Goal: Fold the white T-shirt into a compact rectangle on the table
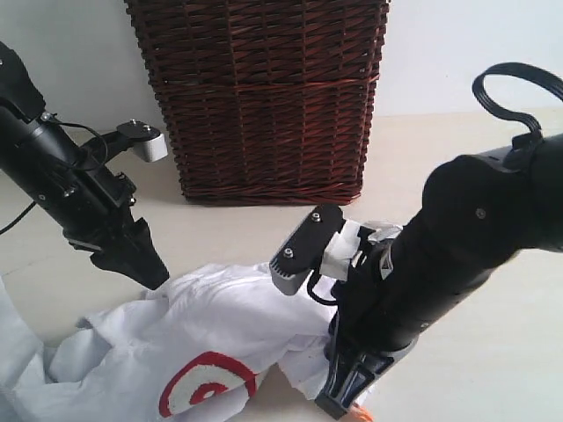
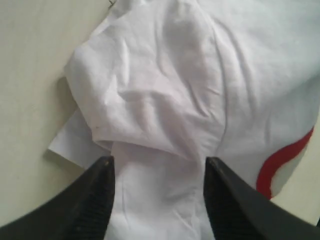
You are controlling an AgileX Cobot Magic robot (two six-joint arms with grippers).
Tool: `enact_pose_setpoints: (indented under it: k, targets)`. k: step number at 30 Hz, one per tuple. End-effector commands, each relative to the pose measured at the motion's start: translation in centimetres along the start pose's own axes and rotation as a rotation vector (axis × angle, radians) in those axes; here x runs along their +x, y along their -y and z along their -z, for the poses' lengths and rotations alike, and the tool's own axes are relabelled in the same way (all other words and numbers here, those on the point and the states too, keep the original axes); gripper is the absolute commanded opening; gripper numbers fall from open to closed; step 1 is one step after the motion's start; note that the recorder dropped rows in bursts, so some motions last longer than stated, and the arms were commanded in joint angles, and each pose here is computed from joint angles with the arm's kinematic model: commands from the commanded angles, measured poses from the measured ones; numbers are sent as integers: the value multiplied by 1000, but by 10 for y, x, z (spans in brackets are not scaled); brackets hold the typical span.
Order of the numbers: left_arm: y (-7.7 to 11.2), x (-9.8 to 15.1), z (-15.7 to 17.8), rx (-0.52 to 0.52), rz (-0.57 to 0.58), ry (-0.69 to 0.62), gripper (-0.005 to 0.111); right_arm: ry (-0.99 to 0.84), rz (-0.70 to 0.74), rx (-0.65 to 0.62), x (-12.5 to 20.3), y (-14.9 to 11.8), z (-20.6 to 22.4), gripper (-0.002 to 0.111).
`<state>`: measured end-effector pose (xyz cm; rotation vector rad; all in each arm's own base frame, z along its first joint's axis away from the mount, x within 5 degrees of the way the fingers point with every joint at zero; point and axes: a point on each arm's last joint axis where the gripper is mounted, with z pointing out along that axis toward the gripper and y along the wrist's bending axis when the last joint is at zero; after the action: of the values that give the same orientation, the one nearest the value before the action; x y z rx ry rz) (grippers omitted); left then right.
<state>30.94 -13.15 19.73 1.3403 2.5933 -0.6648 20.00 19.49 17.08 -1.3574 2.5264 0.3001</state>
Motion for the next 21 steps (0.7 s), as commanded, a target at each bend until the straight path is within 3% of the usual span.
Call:
enact_pose_setpoints:
  k: [1,7,12,16,19,21]
  targets:
    - [1,0,4,-12,-1,-2,53,26,-13,6,4,0,1,0]
    - [6,-1,5,41,-18,7,53,173,-48,-11,-46,-3,76,0]
    - [17,-5,21,29,-69,72,53,202,-3,-53,-44,-20,157,0]
    - [32,-10,47,-27,-152,167,53,225,16,-116,-35,-33,190,0]
    - [35,-12,56,-69,-172,202,53,284,34,3,-39,-23,192,0]
    - [35,-13,58,-92,-174,219,53,249,-62,128,-42,-4,179,0]
